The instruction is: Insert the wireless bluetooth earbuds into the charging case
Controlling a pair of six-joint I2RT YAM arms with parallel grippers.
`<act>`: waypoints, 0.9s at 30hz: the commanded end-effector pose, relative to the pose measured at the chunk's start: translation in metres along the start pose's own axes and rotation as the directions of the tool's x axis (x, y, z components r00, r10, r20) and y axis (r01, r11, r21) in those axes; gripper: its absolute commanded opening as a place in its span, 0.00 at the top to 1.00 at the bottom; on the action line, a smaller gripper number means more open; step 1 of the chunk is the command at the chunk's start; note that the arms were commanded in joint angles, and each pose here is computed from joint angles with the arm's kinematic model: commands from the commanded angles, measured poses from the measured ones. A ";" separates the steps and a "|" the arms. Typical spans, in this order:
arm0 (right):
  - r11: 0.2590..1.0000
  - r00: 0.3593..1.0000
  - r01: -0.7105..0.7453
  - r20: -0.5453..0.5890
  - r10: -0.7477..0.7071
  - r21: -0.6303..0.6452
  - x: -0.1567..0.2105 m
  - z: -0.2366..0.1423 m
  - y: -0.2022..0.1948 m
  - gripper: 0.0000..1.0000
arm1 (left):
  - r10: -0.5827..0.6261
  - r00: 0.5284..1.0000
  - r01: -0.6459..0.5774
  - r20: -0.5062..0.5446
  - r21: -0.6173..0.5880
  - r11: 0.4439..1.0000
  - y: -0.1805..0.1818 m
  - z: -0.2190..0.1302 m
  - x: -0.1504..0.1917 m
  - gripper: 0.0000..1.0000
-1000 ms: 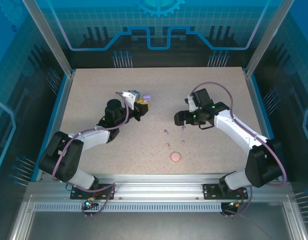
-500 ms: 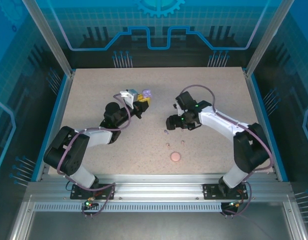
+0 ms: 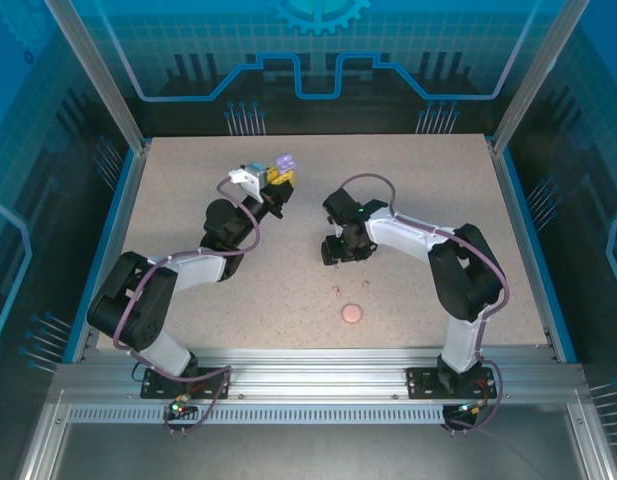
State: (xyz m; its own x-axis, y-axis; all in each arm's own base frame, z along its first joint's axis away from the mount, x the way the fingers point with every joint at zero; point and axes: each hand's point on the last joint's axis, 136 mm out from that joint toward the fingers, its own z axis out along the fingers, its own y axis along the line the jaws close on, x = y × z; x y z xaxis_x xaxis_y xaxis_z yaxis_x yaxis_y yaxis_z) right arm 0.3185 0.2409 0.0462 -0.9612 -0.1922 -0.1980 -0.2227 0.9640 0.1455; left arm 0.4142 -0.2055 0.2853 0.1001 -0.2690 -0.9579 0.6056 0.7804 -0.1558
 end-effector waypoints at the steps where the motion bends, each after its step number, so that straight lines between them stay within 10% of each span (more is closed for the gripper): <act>1: 0.999 0.998 0.043 -0.037 -0.042 0.027 0.001 0.007 0.005 0.49 | -0.005 0.997 0.004 0.081 0.007 1.000 -0.003 0.001 -0.023 1.00; 27: 0.986 0.984 0.151 -0.106 -0.144 0.067 0.004 0.033 0.011 0.60 | -0.013 0.998 0.012 0.064 0.016 1.000 -0.006 -0.005 -0.020 1.00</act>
State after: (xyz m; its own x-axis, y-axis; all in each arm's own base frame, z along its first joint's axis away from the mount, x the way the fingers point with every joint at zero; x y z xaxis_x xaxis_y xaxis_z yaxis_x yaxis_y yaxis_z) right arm 0.3243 0.2583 0.0197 -0.9375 -0.3186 -0.1398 -0.3310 0.9405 0.0765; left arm 0.4135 -0.2042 0.2888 0.1009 -0.2932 -0.9507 0.6062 0.7758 -0.1749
